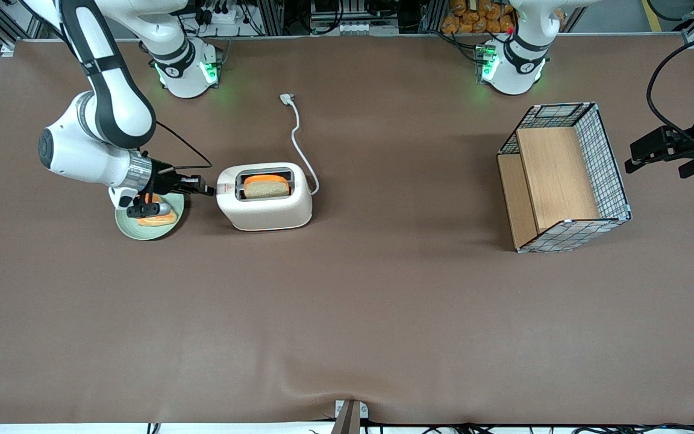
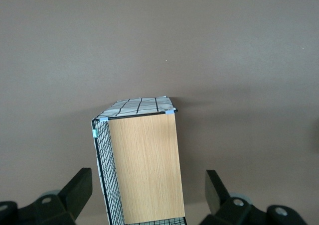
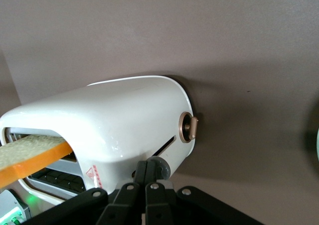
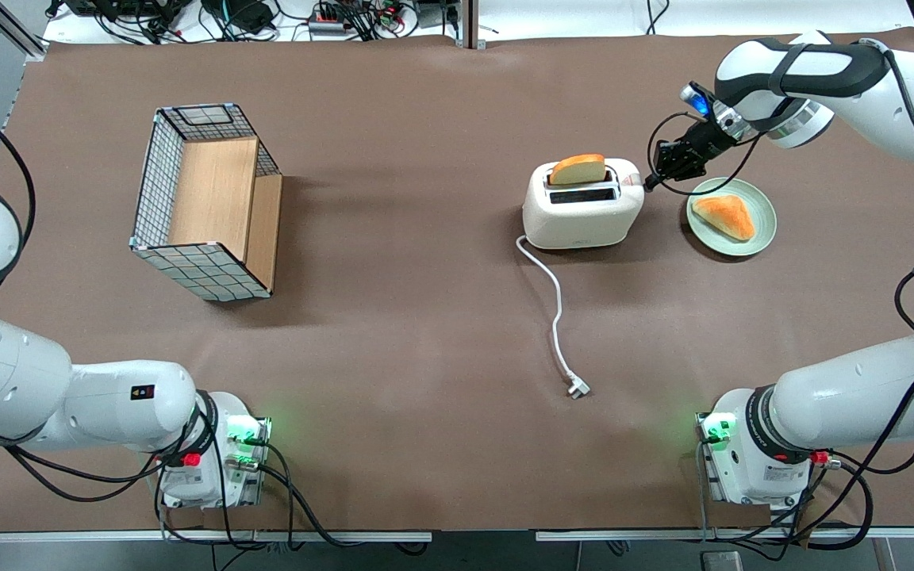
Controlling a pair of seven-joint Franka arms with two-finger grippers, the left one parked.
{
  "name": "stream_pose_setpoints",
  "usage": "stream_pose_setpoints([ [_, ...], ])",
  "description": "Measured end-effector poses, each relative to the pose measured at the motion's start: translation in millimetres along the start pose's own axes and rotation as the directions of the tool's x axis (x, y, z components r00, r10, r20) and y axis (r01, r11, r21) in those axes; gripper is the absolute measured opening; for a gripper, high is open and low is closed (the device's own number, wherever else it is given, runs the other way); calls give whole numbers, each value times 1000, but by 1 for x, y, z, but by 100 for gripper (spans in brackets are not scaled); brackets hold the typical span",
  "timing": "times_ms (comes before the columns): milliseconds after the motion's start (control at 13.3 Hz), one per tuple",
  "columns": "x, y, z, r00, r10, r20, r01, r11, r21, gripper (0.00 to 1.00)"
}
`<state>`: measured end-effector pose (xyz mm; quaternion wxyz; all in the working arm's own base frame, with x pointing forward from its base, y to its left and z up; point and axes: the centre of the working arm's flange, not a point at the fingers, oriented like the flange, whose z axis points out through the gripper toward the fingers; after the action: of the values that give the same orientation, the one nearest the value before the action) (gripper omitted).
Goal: Press toaster button with right arm
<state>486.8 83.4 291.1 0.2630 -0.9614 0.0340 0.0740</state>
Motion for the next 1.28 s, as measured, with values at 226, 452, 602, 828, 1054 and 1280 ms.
stream_pose_setpoints([
  [226,1,2,3,1000,3,2,-3,1000,0,1],
  [452,2,5,7,1000,-7,-3,7,999,35,1],
  [602,4,12,14,1000,-12,0,12,998,59,1],
  [828,5,17,20,1000,-10,4,10,998,66,1],
  [1054,6,20,24,1000,-17,7,17,997,69,1],
  [1280,7,27,29,1000,-19,8,18,996,89,1],
])
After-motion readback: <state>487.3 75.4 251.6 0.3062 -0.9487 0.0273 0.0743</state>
